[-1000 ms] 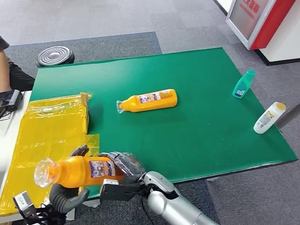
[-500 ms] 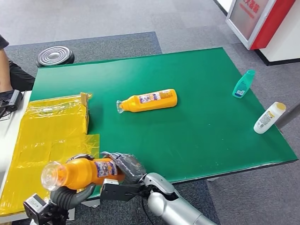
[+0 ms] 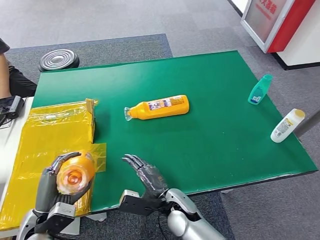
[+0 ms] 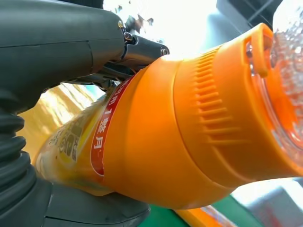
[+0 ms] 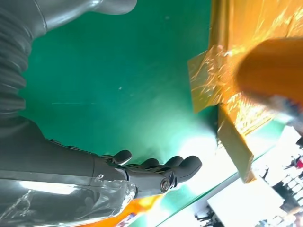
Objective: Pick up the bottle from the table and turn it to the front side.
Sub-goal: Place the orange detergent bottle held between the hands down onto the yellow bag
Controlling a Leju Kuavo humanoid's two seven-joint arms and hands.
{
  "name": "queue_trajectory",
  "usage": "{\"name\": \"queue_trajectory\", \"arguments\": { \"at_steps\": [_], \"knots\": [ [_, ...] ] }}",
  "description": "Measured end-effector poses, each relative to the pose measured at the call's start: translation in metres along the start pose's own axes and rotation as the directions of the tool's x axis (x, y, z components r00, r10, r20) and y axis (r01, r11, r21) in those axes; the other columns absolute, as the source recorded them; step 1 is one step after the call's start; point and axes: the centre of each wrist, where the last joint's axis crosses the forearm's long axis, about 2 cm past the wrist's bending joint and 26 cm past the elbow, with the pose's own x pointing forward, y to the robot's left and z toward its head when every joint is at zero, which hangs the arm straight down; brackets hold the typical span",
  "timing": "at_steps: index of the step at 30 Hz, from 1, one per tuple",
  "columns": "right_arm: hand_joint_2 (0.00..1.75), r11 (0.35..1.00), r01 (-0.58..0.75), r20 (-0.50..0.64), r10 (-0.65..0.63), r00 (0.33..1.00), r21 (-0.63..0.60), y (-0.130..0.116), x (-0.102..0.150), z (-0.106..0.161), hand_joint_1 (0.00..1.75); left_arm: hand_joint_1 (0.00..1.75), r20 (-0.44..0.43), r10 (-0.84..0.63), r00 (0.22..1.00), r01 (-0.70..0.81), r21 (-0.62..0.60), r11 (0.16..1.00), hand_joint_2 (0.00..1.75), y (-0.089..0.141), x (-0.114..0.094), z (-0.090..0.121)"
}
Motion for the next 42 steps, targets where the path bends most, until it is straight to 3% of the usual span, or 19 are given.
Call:
{"name": "queue_trajectory", "arguments": {
  "at_steps": [3,7,13,21,27,33,39,40,41,42],
  "knots": [
    [1.75,1.000,0.007,-0.018,-0.008,1.000,-0.017,-0.001,-0.003,0.009,0.00,1.75,-0.066,-0.219,0.974,0.217,-0.036,0.976,1.75,0.011,-0.008,0.000],
    [1.75,0.999,0.024,-0.044,-0.025,0.999,-0.034,0.000,-0.008,0.021,0.00,1.75,-0.117,-0.458,0.881,0.445,-0.120,0.888,1.75,0.027,-0.027,0.001],
    [1.75,0.997,0.061,-0.074,-0.064,0.995,-0.038,0.003,-0.014,0.033,0.00,1.75,-0.144,-0.631,0.762,0.591,-0.242,0.770,1.75,0.037,-0.060,0.002],
    [1.75,0.996,0.085,-0.091,-0.088,0.992,-0.040,0.004,-0.018,0.038,0.00,1.75,-0.154,-0.694,0.704,0.630,-0.317,0.709,1.75,0.041,-0.085,-0.004],
    [1.75,0.994,0.105,-0.085,-0.107,0.991,-0.032,0.005,-0.019,0.039,0.00,1.75,-0.149,-0.727,0.670,0.643,-0.373,0.669,1.75,0.034,-0.101,-0.030],
    [1.75,0.993,0.113,-0.097,-0.115,0.989,-0.024,0.008,-0.023,0.041,0.00,1.75,-0.089,-0.724,0.684,0.637,-0.412,0.652,1.75,0.011,-0.097,-0.055],
    [1.75,0.993,0.116,-0.111,-0.117,0.987,-0.015,0.011,-0.025,0.042,0.00,1.75,-0.051,-0.716,0.696,0.631,-0.431,0.645,1.75,-0.002,-0.092,-0.062],
    [1.75,0.993,0.116,-0.112,-0.117,0.987,-0.014,0.012,-0.026,0.043,0.00,1.68,-0.049,-0.715,0.697,0.630,-0.434,0.644,1.75,-0.003,-0.091,-0.062],
    [1.75,0.993,0.116,-0.114,-0.117,0.987,-0.013,0.012,-0.026,0.043,0.00,1.44,-0.048,-0.712,0.700,0.626,-0.439,0.645,1.75,-0.004,-0.091,-0.063],
    [1.75,0.993,0.116,-0.115,-0.117,0.986,-0.012,0.012,-0.026,0.043,0.00,1.03,-0.047,-0.707,0.706,0.619,-0.446,0.647,1.75,-0.004,-0.091,-0.064]
  ]
}}
